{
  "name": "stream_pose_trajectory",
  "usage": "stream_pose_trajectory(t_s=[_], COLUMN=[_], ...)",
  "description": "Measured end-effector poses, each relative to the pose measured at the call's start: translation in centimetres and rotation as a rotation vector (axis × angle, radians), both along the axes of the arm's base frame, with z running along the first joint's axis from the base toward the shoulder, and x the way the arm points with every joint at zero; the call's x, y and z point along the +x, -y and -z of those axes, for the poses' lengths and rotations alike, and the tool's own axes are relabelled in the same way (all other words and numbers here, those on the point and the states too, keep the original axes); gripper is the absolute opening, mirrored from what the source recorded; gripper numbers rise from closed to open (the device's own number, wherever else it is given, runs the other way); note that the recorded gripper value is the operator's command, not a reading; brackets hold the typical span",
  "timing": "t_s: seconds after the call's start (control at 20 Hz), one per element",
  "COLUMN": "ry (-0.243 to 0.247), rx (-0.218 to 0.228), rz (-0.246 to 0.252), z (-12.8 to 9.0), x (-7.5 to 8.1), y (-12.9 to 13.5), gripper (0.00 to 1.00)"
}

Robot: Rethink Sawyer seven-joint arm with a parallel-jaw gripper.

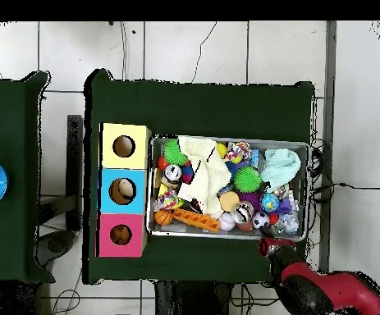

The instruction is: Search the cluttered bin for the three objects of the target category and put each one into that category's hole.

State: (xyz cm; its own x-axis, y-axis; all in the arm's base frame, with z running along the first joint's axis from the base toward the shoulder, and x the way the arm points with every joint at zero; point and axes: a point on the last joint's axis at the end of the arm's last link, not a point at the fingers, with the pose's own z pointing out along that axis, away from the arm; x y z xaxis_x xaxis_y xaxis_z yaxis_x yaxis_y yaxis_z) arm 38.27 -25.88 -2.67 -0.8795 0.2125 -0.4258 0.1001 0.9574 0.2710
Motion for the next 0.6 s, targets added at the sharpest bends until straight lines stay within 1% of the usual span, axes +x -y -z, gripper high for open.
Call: stream_pose_trajectory(t_s=[0.15, 0.3, 0.35, 0.4, 0.55, 0.6], ry=[0.029, 0.093, 0.105, 0.128, 0.14, 0.143], rx=[0.002, 0.004, 0.006, 0.01, 0.011, 0.01], rz=[-0.027, -0.053, -0.056, -0.062, -0.075, -0.083], z=[0.1, 0.0, 0.0, 0.1, 0.5, 0.8], x=[0.8, 2.4, 2.8, 3.7, 4.9, 5.7], y=[-1.0, -2.1, -2.4, -2.9, -3.5, -4.0], gripper=[0.0, 0.0, 0.0, 0.0, 0.0, 0.0])
